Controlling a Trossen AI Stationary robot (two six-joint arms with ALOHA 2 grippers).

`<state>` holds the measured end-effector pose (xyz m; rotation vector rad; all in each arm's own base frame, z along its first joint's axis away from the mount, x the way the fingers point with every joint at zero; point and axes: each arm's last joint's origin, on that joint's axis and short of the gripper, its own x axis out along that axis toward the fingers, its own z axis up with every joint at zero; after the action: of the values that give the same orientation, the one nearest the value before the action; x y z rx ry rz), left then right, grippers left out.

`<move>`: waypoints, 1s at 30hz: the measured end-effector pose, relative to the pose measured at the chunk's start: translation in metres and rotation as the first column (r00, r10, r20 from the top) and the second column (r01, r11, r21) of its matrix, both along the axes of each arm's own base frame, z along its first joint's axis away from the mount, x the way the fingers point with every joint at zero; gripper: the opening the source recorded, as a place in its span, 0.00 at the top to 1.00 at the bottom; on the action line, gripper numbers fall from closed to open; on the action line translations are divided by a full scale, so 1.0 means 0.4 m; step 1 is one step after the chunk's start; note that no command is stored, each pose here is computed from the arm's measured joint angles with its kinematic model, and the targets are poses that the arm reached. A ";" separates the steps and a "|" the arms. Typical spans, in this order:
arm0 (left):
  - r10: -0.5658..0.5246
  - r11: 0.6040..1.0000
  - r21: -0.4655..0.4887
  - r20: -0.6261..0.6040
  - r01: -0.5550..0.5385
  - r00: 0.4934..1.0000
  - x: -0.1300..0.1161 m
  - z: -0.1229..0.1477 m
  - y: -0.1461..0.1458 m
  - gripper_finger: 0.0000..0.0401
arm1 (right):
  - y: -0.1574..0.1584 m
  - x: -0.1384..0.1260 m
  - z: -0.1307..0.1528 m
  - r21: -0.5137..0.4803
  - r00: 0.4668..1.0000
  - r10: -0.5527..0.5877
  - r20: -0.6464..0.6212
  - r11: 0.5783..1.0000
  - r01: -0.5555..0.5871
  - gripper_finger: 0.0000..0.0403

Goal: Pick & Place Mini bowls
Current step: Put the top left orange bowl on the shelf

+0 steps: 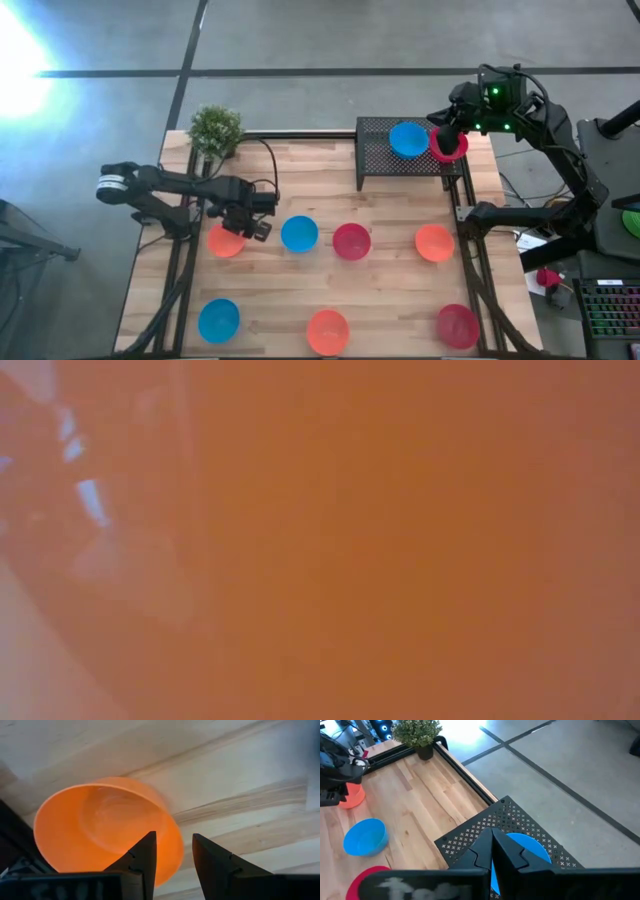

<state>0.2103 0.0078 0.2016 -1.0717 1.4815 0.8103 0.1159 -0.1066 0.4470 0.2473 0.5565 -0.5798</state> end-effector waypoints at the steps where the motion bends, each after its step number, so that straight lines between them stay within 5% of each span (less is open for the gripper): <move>1: -0.002 1.000 0.000 0.001 0.002 1.000 0.000 -0.001 -0.001 0.70 | 0.000 0.000 0.000 0.000 1.000 0.000 0.000 1.000 0.000 0.98; 30: -0.054 0.997 0.061 0.013 0.053 0.998 -0.018 -0.067 -0.014 0.70 | -0.003 0.002 -0.009 0.033 1.000 -0.020 0.005 0.999 0.020 0.98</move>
<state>0.2031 0.0021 0.1747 -0.9871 1.4590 0.8032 0.1168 -0.1076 0.4435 0.2853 0.5595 -0.5893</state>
